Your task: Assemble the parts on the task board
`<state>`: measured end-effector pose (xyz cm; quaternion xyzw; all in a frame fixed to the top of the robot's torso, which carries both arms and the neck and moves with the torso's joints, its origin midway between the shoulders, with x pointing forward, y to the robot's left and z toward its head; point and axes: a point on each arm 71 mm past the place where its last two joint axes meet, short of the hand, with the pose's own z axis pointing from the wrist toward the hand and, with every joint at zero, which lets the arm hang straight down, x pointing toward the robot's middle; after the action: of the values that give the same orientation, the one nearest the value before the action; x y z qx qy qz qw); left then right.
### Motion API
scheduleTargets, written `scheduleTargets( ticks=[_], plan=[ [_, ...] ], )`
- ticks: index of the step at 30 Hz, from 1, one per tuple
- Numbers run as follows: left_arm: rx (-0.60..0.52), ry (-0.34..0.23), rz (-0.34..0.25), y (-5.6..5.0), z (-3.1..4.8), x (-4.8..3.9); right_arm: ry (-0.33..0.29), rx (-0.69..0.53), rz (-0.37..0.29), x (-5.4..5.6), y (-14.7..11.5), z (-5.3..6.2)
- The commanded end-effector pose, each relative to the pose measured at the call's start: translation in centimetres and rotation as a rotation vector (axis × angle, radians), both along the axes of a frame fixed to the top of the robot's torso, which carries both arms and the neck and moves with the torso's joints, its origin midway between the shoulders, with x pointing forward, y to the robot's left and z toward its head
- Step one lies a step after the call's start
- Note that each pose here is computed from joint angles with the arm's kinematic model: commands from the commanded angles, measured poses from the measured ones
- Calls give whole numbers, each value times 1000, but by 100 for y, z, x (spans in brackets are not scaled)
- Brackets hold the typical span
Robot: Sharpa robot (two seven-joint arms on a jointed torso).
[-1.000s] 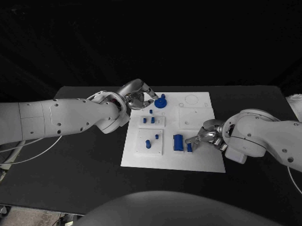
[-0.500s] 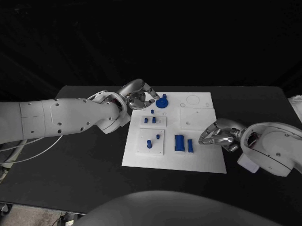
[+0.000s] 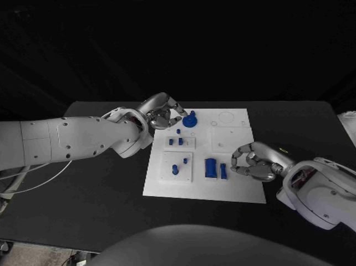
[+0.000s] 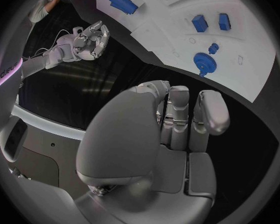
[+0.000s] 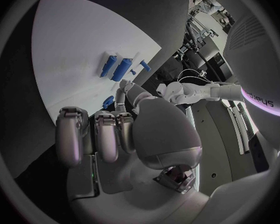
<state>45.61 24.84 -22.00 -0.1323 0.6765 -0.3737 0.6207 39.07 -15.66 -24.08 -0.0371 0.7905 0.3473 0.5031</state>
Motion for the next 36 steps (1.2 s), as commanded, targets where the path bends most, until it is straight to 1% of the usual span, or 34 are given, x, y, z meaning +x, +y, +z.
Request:
scheduleTargets(
  ticks=[1, 6, 16, 27, 36],
  plan=[
    [-10, -16, -7, -11, 16, -9, -120, -5, 58, -20, 51, -4],
    [-9, -14, -7, -8, 15, -10, -108, -19, 58, -29, 87, -105],
    [-9, -11, -5, -1, 14, -13, -69, -56, 67, -43, 140, -255],
    [-8, -10, -5, 0, 13, -14, -48, -89, 69, -30, 165, -324],
    [-8, -8, -3, 6, 14, -17, -42, -108, 65, -10, 181, -372]
  ],
)
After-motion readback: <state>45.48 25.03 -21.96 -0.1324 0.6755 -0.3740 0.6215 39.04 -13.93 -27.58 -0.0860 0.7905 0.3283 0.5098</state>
